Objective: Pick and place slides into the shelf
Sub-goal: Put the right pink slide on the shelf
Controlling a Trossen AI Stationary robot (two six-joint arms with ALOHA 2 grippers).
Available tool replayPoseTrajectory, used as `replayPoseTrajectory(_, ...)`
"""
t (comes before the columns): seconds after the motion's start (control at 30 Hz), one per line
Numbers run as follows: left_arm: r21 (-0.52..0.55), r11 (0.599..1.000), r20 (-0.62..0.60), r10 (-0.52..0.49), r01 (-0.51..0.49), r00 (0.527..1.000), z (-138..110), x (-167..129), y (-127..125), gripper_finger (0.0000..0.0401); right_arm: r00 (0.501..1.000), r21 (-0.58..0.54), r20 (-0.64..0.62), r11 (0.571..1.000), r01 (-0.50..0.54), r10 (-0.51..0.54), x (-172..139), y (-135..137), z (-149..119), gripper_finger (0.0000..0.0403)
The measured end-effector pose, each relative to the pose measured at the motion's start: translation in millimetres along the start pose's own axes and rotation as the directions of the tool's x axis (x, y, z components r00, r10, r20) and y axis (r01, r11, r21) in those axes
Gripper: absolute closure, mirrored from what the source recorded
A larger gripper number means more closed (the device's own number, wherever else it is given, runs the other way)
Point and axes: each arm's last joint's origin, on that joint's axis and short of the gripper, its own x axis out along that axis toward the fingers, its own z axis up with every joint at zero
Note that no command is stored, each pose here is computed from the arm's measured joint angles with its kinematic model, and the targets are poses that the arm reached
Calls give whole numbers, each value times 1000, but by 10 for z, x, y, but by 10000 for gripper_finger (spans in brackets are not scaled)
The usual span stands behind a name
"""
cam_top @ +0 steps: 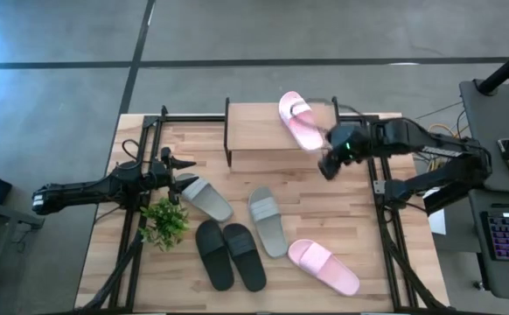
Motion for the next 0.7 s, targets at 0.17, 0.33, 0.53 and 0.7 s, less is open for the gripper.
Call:
replayPoseTrajectory(0.17, 0, 1000, 0, 0, 0, 1000, 0, 0, 0, 178, 989, -239, -136, 971, 20, -54, -58, 212, -385, 183)
replayPoseTrajectory(0.33, 0, 1000, 0, 0, 0, 1000, 0, 0, 0, 178, 994, -250, -9, 962, 105, -111, -110, 378, -544, 183)
replayPoseTrajectory(0.53, 0, 1000, 0, 0, 0, 1000, 0, 0, 0, 178, 967, -137, 114, 961, 240, -225, -111, 279, -453, 184)
replayPoseTrajectory(0.7, 0, 1000, 0, 0, 0, 1000, 0, 0, 0, 178, 943, -49, 98, 945, 324, -318, -30, 40, -224, 189)
